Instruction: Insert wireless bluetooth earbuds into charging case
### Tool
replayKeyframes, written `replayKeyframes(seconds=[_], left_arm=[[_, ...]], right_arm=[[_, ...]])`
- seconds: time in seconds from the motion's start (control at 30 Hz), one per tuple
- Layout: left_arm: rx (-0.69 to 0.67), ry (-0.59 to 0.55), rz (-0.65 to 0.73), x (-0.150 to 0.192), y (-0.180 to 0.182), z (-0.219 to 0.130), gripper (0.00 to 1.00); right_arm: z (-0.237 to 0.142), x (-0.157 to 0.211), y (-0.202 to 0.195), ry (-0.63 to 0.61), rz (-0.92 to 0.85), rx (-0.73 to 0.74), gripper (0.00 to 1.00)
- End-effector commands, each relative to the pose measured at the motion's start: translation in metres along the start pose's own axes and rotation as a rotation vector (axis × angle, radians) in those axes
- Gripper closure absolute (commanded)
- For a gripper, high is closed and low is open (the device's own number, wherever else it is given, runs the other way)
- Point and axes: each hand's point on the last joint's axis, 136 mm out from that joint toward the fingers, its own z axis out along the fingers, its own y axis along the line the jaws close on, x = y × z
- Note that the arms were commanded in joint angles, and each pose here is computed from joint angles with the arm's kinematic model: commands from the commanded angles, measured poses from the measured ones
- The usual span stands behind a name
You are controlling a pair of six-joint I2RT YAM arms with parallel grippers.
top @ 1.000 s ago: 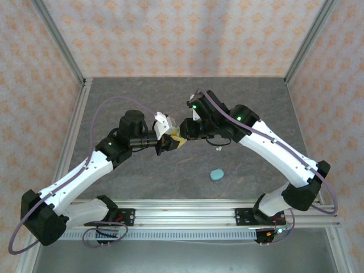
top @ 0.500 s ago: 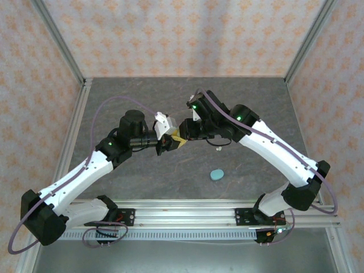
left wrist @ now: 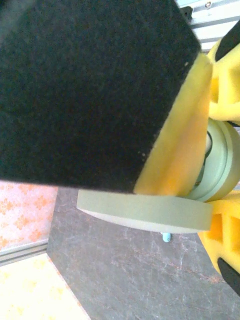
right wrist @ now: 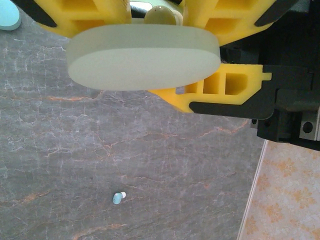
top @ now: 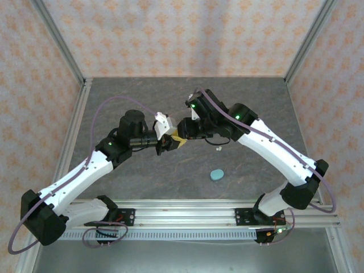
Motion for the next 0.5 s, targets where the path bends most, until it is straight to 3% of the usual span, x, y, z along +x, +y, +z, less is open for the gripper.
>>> replayKeyframes(seconds=[0.0, 0.47], left_arm=[[0.004, -0.054, 0.058, -0.0224, -0.0020, -0.0027, 1.00], [0.002, -0.053, 0.054, -0.0212, -0.0014, -0.0023, 1.00]], right_arm=[[-0.0077, -0.0076, 0.0094, -0.027, -0.002, -0.023, 0.69], [-0.0117, -0.0067, 0.0174, -0.034, 0.009, -0.076, 0.69]])
